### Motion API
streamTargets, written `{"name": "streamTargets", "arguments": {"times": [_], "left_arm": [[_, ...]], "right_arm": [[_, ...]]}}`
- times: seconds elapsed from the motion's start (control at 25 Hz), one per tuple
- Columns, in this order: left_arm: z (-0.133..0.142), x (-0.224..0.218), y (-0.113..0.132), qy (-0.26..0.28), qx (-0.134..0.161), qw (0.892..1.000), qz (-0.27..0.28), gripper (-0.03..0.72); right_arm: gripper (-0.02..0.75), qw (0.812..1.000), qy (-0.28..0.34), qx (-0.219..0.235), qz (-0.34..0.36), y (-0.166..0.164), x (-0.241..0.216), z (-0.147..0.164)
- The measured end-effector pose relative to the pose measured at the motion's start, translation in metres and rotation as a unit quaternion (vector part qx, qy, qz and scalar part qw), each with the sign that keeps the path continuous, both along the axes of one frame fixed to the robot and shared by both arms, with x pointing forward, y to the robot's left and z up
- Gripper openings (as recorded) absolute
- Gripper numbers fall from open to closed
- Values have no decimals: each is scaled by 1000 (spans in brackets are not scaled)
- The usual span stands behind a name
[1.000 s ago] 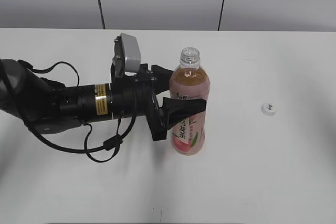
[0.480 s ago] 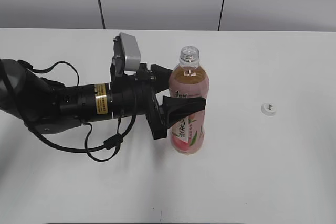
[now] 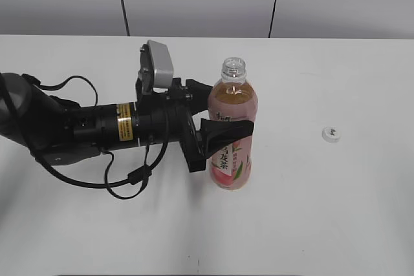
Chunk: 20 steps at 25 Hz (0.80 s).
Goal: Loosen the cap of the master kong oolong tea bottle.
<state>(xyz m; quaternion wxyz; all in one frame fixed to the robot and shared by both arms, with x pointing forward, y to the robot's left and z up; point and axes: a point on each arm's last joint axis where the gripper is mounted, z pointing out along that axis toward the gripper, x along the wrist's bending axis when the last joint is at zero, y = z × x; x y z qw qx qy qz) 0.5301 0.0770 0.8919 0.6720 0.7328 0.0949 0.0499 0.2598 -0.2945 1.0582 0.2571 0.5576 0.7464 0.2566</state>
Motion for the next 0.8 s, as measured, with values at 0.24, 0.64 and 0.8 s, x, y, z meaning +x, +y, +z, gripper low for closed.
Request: {"name": "streamTargets", "arguments": {"times": [0.24, 0.64, 0.8], "left_arm": [[0, 0, 0, -1, 0, 1000, 0, 463], [0, 0, 0, -2, 0, 1000, 0, 463], [0, 0, 0, -2, 0, 1000, 0, 463]], "right_arm": [[472, 997, -33, 25, 58, 10, -2, -5], [472, 995, -45, 51, 70, 15, 0, -7], [472, 995, -46, 51, 70, 15, 0, -7]]}}
